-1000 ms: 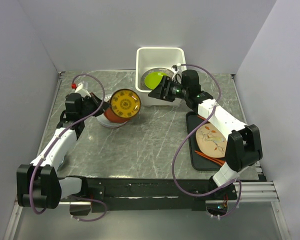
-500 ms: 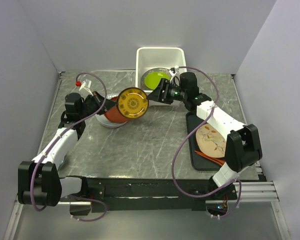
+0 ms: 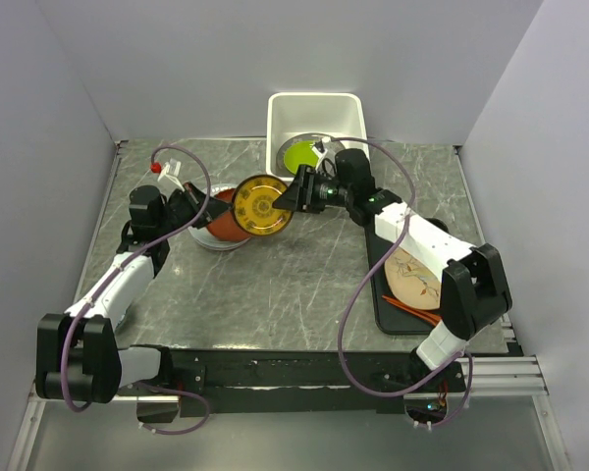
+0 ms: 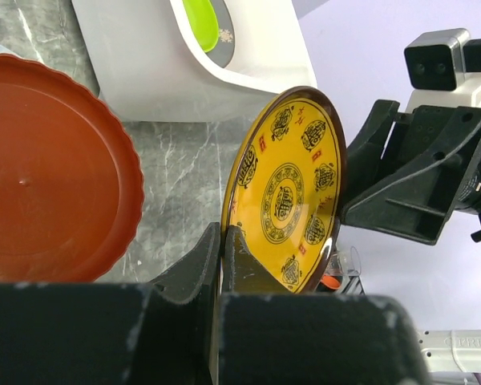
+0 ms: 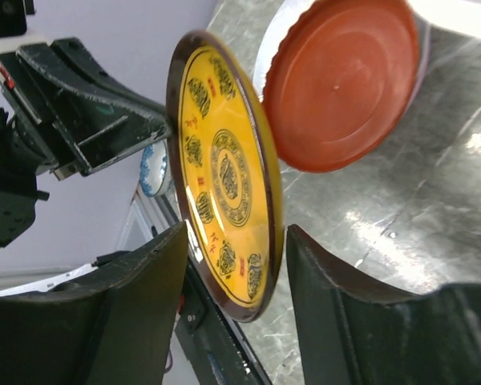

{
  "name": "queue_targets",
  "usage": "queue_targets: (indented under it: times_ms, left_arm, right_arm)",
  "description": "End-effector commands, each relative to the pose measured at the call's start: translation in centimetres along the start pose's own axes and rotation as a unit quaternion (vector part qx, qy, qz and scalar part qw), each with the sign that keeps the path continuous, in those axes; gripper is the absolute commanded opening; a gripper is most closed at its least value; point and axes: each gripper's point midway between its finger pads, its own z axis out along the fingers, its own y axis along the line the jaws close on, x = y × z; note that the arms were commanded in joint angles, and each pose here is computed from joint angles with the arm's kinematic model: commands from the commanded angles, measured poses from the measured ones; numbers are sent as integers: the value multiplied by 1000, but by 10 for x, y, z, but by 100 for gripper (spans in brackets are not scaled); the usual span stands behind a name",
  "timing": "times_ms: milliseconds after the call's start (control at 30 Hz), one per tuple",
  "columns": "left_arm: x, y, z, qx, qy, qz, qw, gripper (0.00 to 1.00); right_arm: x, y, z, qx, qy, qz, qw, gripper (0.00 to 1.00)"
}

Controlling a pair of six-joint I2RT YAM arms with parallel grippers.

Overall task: Place the plates into the plastic bin on the countertop
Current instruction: Place the plate in the plastic bin.

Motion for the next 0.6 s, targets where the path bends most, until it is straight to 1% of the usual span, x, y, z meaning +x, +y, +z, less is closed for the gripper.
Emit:
queue_targets:
  times_ms: [0,33,133,167,200,233,267,300,333,367,500,567]
  left_arm:
    - [-10,-21,-4,32,-20,23,999,1]
    - [-11,-20,-5,31,-22,23,999,1]
    - [-11,-20,-6,27,-24,25,999,1]
    - [-11,-20,-7,24,-25,25,999,1]
    - [-12,-20,-7,23,-25,26,999,1]
    - [-11,-20,-7,23,-23,29,999,2]
    - [-11,-20,-7,24,-21,31,999,29]
    - [-10,-18,-7,18,-19,31,999,54]
    - [-10,-18,-7,18,-19,32,999,75]
    - [-11,-18,-8,15,-21,33,999,90]
    - [-13,-13,-9,-2,-29,36,999,99]
    - [-13,-11,-10,-8,-30,40,999,99]
  right_arm:
    - [-9,17,4,-20,-10,-13,1000,53]
    - [-7,17,5,-21,-6,-11,1000,51]
    - [-6,17,7,-25,-3,-9,1000,32]
    - [-4,16,7,-24,-3,-8,1000,9]
    - [-6,16,7,-21,-8,-9,1000,1]
    - [-7,15,7,-19,-10,-9,1000,0]
    - [-7,14,7,-18,-11,-9,1000,0]
    - [-7,15,7,-17,-11,-9,1000,0]
    - [-7,15,7,-18,-11,-9,1000,0]
    - [-7,15,7,-18,-11,-9,1000,0]
    - [-7,14,7,-16,-14,-8,1000,0]
    - [-7,14,6,-16,-15,-6,1000,0]
